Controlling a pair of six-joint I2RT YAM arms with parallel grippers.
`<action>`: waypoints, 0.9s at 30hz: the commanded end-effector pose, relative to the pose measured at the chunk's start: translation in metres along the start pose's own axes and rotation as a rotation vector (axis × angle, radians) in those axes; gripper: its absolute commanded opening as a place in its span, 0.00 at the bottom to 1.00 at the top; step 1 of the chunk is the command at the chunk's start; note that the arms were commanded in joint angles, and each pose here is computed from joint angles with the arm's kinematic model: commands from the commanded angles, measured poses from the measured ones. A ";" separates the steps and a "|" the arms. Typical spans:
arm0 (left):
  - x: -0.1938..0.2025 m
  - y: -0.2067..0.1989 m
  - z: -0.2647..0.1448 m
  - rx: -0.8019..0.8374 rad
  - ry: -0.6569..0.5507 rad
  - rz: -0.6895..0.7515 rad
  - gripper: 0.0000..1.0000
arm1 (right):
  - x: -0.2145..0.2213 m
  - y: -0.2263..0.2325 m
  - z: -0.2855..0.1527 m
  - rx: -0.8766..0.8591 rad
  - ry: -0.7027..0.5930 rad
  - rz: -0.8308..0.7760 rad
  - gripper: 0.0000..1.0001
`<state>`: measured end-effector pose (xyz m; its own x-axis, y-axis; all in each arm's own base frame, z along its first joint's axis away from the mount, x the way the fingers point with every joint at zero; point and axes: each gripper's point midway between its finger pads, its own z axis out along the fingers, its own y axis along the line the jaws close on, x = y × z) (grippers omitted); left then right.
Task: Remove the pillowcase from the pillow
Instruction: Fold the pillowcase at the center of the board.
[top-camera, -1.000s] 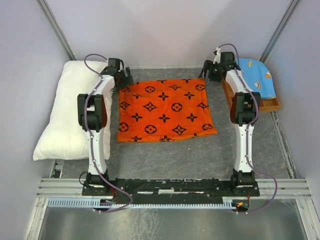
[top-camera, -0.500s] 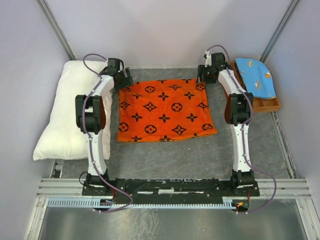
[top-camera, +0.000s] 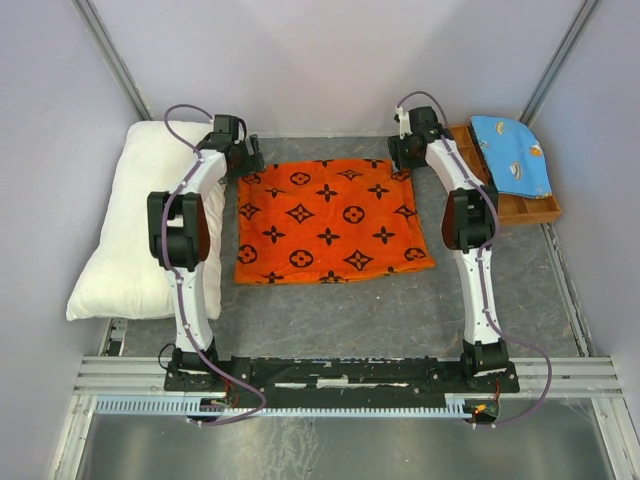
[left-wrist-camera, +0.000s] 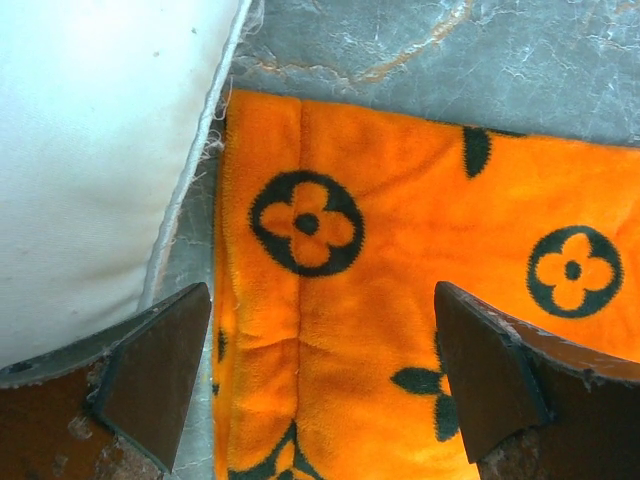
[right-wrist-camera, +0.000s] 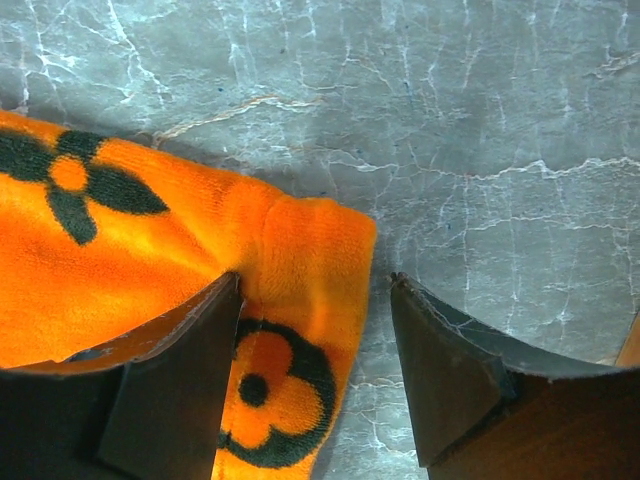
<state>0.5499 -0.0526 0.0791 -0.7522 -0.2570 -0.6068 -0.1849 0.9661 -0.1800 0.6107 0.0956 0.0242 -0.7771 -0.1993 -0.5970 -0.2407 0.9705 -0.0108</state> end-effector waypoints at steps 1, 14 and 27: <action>-0.030 -0.007 -0.019 -0.038 -0.094 0.090 0.99 | 0.030 -0.029 -0.005 0.043 0.092 0.031 0.69; -0.046 -0.016 0.018 -0.033 -0.074 0.111 0.99 | 0.037 -0.037 -0.006 -0.080 0.083 0.079 0.73; -0.040 -0.011 0.027 -0.038 -0.048 0.126 0.99 | 0.036 -0.025 0.001 -0.108 0.094 0.065 0.73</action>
<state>0.5891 -0.0569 0.0576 -0.7729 -0.1738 -0.6103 -0.1545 0.9844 -0.0847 0.6082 0.0621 0.0293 -0.7878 -0.1123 -0.6056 -0.2458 0.9589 0.1419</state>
